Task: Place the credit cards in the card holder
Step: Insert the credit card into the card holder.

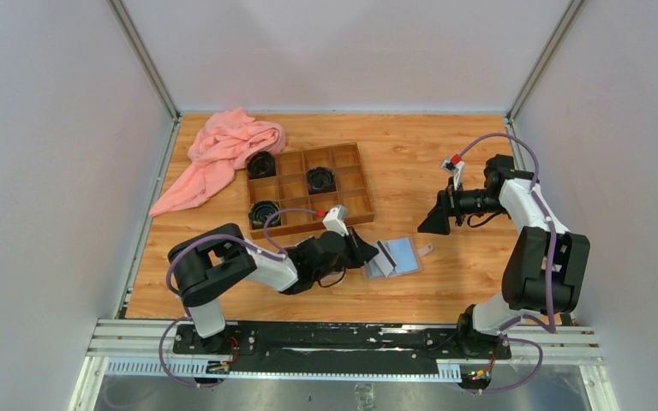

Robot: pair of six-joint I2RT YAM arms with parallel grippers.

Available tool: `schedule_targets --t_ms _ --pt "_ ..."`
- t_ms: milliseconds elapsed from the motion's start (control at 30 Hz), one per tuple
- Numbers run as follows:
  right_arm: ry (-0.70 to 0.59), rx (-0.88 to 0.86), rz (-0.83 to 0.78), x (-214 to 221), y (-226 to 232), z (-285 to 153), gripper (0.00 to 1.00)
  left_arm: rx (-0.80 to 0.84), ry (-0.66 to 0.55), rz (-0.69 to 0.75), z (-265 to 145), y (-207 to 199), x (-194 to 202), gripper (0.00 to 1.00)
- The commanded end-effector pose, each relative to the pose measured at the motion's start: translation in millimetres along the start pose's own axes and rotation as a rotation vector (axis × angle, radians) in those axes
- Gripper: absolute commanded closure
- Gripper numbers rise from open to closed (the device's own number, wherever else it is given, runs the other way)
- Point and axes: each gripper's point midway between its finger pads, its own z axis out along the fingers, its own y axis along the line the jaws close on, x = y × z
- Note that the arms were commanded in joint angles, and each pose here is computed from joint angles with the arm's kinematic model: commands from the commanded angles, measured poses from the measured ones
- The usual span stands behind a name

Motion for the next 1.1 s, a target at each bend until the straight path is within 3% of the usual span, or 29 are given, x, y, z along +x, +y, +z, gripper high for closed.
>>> schedule_targets --t_ms 0,500,1067 --pt "0.019 -0.001 0.016 7.0 0.4 -0.8 0.0 -0.042 0.005 -0.019 4.0 10.5 0.4 1.0" --pt "0.012 -0.006 0.002 5.3 2.7 -0.9 0.0 -0.118 0.085 -0.076 10.4 34.2 16.6 1.0" --pt "0.02 -0.013 -0.007 5.6 4.5 1.0 0.0 -0.112 0.142 -0.036 18.7 28.0 18.9 1.0"
